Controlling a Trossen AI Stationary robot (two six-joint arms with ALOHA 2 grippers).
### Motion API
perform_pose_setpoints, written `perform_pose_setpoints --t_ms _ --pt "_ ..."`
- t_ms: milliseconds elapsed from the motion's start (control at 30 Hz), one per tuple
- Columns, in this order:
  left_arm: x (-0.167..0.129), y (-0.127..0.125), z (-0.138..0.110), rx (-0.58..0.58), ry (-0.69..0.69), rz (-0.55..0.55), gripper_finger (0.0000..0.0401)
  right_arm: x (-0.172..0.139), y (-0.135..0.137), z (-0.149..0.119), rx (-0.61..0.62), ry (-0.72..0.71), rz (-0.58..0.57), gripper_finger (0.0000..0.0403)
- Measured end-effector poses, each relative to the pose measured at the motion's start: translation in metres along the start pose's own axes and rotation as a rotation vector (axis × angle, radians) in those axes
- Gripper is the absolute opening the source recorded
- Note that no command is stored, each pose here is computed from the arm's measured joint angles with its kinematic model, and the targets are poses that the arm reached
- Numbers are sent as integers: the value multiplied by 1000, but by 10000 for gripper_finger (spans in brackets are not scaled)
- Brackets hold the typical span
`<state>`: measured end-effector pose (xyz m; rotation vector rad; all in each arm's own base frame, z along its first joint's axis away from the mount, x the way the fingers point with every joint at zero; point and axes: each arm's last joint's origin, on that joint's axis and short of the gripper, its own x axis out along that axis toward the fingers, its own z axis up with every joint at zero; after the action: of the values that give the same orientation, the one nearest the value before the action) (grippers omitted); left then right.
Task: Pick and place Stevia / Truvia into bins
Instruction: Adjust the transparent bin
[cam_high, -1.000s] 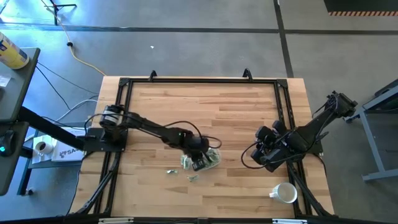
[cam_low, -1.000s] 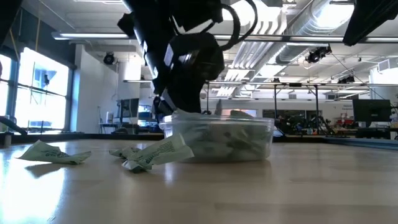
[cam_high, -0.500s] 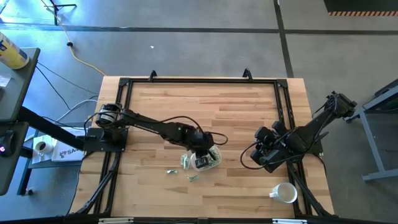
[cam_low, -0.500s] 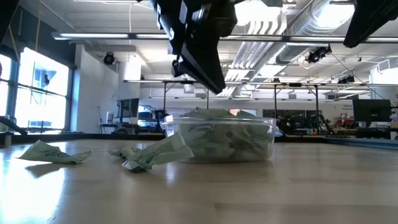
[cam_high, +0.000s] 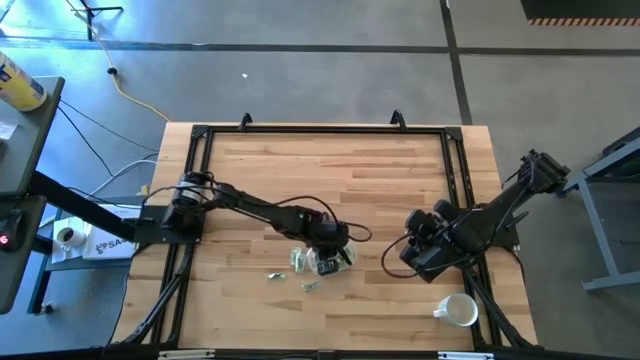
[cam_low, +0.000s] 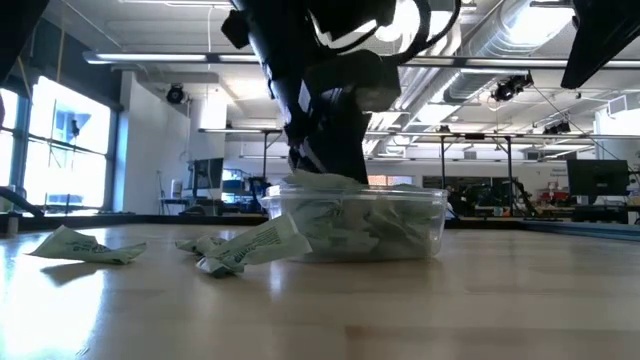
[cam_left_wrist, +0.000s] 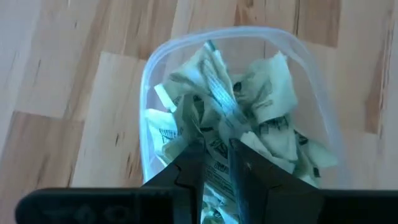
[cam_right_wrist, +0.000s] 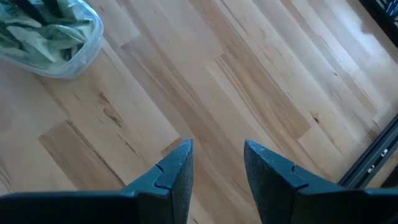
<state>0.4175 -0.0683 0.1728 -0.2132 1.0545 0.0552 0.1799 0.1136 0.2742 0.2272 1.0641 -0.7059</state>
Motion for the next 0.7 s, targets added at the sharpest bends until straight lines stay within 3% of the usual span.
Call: perform_pose_setpoints --t_ms 200,367,700 --pt "-44 -2 15 3 -80 34 102 -2 2 -2 -9 -29 9 134" --pt "-64 -6 28 26 -123 21 101 -2 2 -2 -11 -36 5 134" --pt "-35 -7 12 9 6 -138 101 -2 1 -2 -13 -26 5 134"
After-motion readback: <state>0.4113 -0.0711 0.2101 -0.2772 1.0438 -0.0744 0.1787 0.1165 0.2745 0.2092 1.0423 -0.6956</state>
